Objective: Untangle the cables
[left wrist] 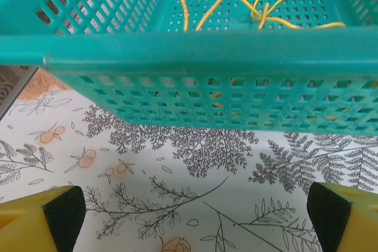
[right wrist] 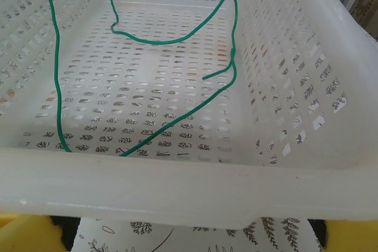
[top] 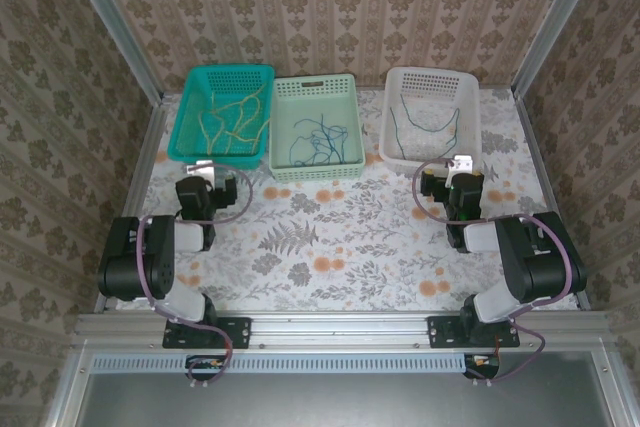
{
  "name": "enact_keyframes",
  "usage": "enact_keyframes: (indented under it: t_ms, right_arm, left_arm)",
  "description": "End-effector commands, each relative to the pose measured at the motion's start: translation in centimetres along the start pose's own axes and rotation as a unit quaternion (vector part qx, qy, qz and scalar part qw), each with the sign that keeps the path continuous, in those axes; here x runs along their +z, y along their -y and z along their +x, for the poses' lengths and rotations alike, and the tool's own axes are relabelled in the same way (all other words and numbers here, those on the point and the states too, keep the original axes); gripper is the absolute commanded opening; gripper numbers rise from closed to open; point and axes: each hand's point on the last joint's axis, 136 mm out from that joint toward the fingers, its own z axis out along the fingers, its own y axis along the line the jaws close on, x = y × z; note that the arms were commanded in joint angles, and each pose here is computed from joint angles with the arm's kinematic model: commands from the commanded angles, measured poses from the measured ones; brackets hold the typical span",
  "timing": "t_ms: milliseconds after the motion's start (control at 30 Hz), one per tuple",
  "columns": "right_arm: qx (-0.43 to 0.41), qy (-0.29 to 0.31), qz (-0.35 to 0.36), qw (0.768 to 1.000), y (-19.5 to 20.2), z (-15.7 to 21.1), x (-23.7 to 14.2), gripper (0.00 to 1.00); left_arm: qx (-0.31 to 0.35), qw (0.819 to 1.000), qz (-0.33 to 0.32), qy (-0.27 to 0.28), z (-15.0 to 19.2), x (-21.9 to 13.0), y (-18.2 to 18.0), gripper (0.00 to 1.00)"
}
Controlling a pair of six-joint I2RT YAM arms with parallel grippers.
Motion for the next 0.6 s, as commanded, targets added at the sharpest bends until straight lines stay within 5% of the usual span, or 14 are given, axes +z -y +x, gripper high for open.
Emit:
enact_keyframes:
  t_ms: [0, 567]
  right_arm:
    - [0.012, 0.023, -0.009, 1.000, -0.25, -1.66, 0.35, 1.00]
    - [0.012, 0.025, -0.007, 1.000, -0.22, -1.68, 0.33, 1.00]
  left_arm:
    - [0.004, 0.999, 0.006, 0.038, -2.47, 0.14, 0.11, 1.00]
    - [0.005, 0.999, 0.006, 0.038, -2.47, 0.17, 0.12, 1.00]
